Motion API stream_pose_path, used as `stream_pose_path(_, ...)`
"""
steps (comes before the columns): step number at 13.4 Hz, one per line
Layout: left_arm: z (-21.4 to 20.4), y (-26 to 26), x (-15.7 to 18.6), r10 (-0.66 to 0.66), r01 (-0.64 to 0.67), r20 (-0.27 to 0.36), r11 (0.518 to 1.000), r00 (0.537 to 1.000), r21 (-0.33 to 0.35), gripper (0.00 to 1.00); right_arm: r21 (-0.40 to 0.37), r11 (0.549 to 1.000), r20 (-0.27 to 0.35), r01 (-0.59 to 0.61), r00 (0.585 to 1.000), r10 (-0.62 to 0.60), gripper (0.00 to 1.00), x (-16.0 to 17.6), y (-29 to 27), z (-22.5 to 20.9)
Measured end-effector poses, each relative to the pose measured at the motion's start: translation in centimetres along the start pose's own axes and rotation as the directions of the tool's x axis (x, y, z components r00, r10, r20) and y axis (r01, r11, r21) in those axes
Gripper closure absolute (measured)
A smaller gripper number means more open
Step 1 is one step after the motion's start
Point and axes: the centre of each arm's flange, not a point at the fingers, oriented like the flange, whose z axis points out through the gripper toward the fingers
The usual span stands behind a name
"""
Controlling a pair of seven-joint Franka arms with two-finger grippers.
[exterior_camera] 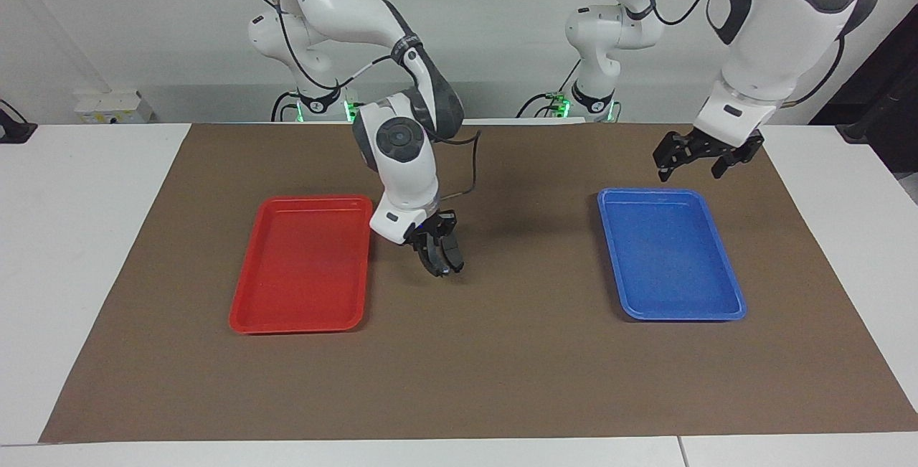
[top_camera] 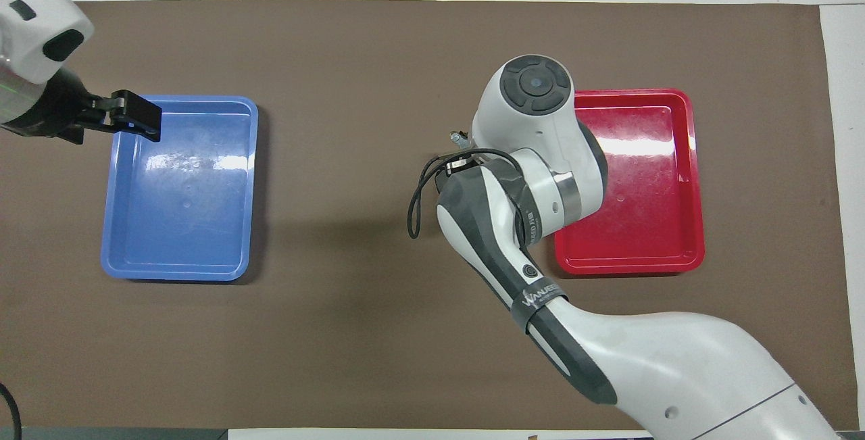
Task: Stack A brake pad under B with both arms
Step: 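Lower the curved silver shoe onto the dark pad with the right gripper and release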
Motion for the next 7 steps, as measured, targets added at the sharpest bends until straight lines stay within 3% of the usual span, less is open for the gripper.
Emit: stream_pose_path(7,1.6,0.7,-1.0,0.012,-0.011,0.028,1.0,1.0,-0.021,0.01,-0.007,0.999,0.011,0.043,0.999,-0.043,0.57,-0.3,-1.2,2.9)
